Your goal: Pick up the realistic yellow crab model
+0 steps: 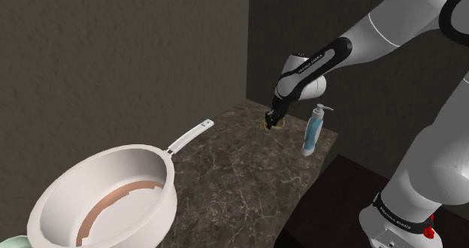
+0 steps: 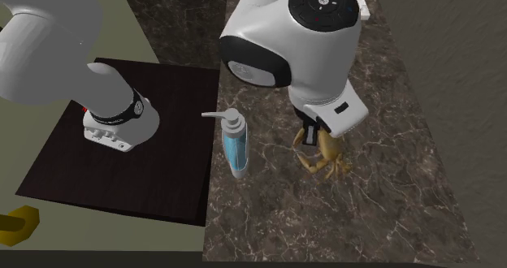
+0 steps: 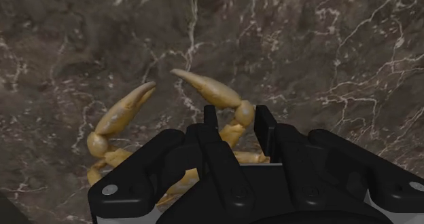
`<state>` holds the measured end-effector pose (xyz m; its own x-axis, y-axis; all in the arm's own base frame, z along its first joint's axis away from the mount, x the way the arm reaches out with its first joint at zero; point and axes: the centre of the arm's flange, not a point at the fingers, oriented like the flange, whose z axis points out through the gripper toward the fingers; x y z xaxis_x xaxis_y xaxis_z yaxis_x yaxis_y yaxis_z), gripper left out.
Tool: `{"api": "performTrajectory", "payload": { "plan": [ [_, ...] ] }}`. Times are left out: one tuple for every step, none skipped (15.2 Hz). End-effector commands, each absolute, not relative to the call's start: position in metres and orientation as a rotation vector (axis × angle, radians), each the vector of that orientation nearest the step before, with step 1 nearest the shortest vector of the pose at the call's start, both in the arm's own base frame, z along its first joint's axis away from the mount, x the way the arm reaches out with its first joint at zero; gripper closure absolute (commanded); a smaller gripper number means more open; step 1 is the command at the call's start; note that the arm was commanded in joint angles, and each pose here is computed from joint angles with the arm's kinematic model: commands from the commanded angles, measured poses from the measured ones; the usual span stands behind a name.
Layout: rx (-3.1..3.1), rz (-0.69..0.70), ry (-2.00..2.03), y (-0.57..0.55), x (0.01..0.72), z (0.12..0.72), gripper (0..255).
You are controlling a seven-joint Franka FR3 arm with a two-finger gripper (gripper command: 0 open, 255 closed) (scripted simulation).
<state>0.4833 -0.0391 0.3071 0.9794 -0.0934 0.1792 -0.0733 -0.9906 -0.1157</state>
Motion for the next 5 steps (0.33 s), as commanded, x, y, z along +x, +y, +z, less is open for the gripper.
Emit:
{"api": "performTrajectory", "payload": {
  "plan": [
    [-3.017, -0.281, 0.128, -0.039, 0.483, 0.318, 255],
    [-3.017, -0.281, 0.128, -0.039, 0.483, 0.323, 255],
    [-3.017, -0.281, 0.128, -0.039, 0.483, 0.329, 255],
    [-3.017, -0.281, 0.128, -0.039, 0.483, 0.329, 255],
    [-3.017, -0.281, 0.128, -0.039, 0.483, 0.329, 255]
  ]
}}
